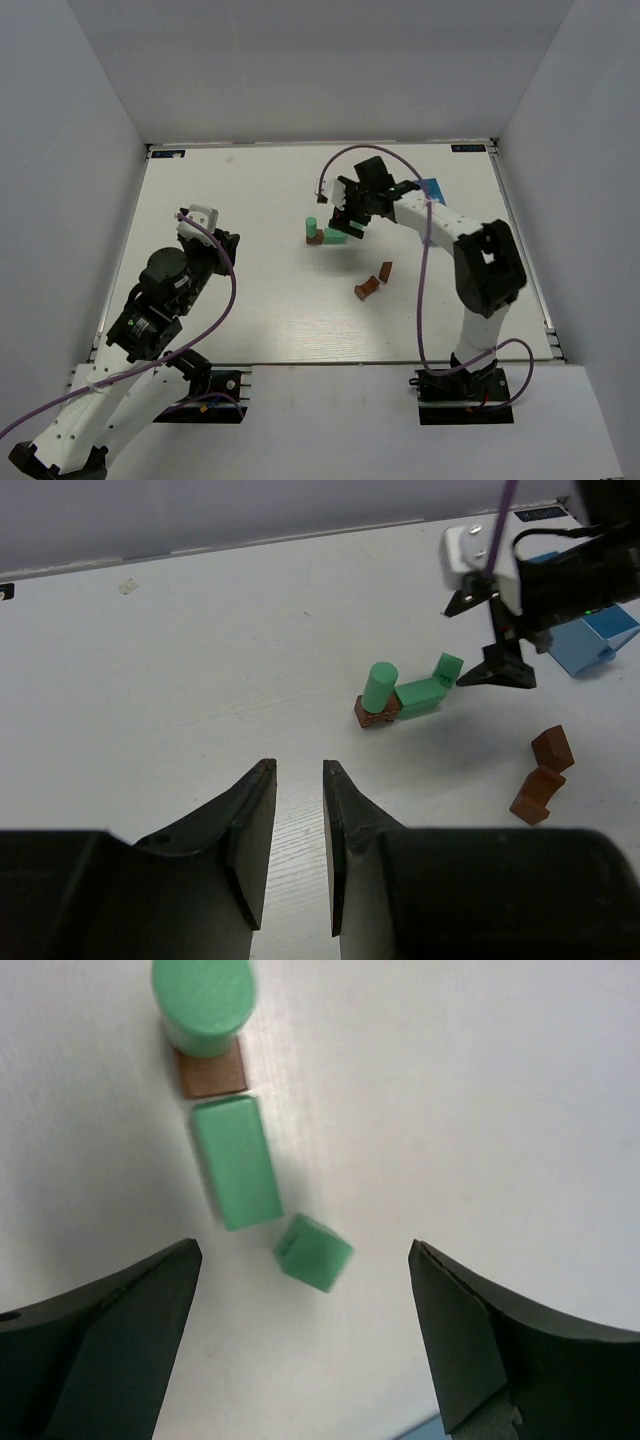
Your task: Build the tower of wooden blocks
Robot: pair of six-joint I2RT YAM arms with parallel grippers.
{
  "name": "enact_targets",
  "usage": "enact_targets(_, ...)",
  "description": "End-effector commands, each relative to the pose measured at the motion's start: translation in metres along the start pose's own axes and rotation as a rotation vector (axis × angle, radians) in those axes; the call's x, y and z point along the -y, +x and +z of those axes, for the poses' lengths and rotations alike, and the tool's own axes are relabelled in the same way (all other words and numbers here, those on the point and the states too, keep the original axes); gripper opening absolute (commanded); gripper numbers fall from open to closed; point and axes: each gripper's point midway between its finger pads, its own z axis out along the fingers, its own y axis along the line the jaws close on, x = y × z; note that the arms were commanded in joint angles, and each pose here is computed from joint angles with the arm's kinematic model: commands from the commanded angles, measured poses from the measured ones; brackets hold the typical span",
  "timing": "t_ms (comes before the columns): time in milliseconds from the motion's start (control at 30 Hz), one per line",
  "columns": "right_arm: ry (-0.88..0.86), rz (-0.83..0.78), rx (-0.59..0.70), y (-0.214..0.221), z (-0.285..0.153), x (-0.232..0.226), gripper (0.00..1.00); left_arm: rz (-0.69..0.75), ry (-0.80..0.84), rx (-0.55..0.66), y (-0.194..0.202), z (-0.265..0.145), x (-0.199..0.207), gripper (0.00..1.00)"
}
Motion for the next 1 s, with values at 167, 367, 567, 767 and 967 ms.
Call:
enact_targets(167,0.500,0.263,0.132,-0.003,-0.078,0.060,0.79,0.004,-0.007,0.018,-0.003,0.000,-0.002,0.36)
enact_targets(367,0.210,0.362,0.070,-0.001,-0.047,0.018,0.00,0.004,-0.007,0.018,-0.003,0.000,-0.002,0.36)
enact_targets(567,0.089,0.523,-0.002,0.004,-0.030,0.000,0.00,0.004,-0.007,0.018,-0.003,0.000,-0.002,0.36)
enact_targets(767,0.064,0.571,-0.096,0.023,-0.016,-0.005,0.00,0.004,-0.007,0.018,-0.003,0.000,-0.002,0.36)
enact_targets(967,-0.009,0.594,-0.138,0.034,0.001,-0.021,0.00,0.004,-0.007,0.018,-0.003,0.000,-0.002,0.36)
